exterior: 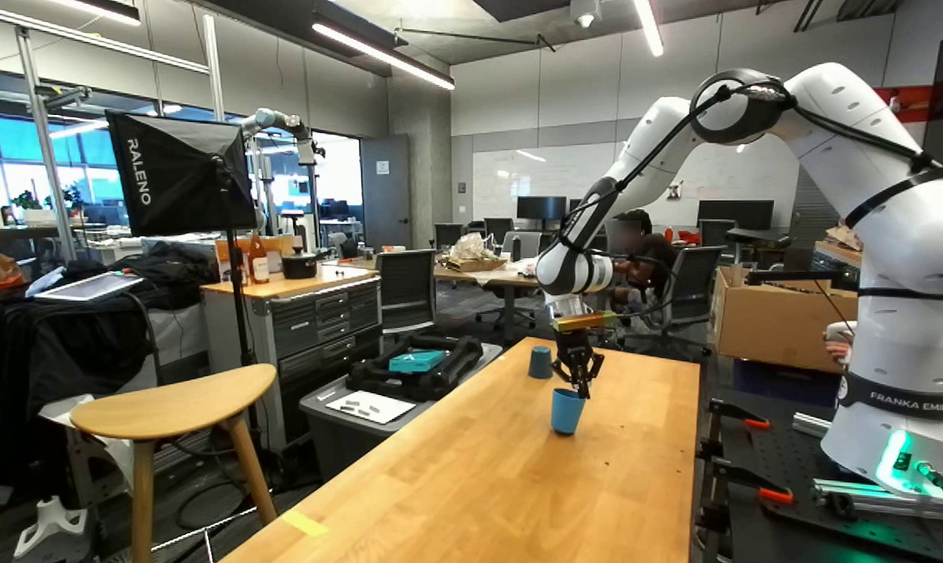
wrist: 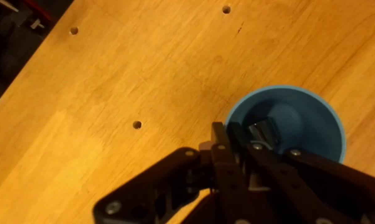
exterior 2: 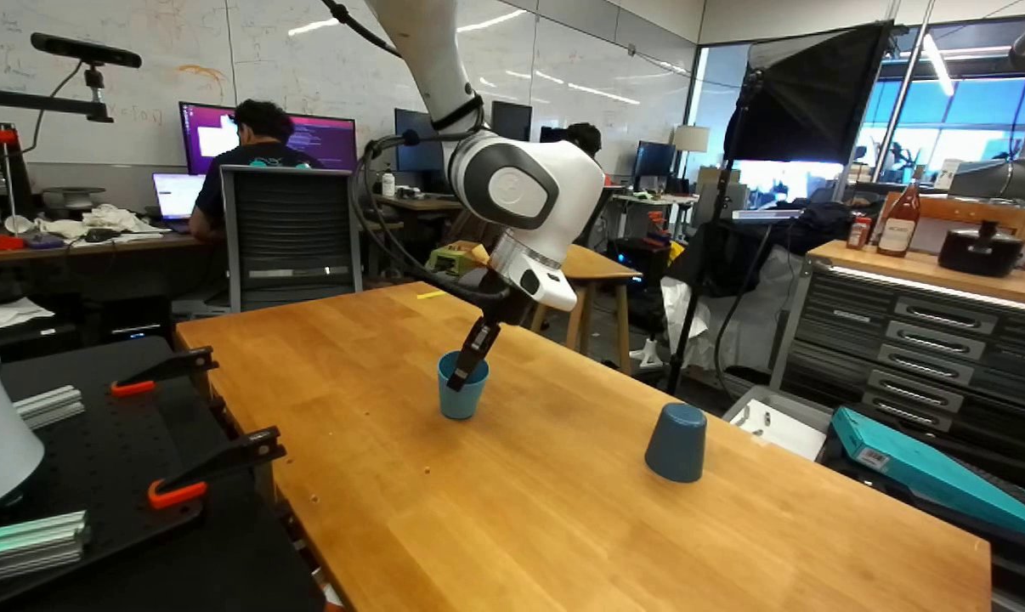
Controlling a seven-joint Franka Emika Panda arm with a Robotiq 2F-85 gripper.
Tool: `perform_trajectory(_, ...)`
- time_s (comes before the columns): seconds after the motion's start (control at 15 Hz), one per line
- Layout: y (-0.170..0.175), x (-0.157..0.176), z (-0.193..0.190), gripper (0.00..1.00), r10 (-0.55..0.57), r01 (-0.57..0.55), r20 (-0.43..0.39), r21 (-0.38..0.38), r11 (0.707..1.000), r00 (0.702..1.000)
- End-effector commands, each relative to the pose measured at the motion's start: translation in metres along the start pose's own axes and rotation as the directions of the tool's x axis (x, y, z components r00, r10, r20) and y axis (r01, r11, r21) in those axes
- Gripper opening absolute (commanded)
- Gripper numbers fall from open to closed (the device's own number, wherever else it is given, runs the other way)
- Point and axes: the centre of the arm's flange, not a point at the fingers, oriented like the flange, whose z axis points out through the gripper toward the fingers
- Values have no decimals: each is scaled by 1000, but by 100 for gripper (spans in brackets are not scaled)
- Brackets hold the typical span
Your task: Place the silver object in the light blue mug
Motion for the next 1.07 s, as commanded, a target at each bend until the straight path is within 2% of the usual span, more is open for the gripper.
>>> perform_trajectory(0.0, -2, 5, -18, 2, -11, 11, -9, 3, 1000, 1000)
perform_trajectory(0.2, -4, -4, -46, 1, -36, 37, -47, 32, 999, 998)
perform_trajectory(0.4, -4, -9, -57, 1, -54, 57, -70, 39, 998, 996)
perform_trajectory(1.0, 3, -1, -24, 1, -40, 41, -52, 24, 999, 998)
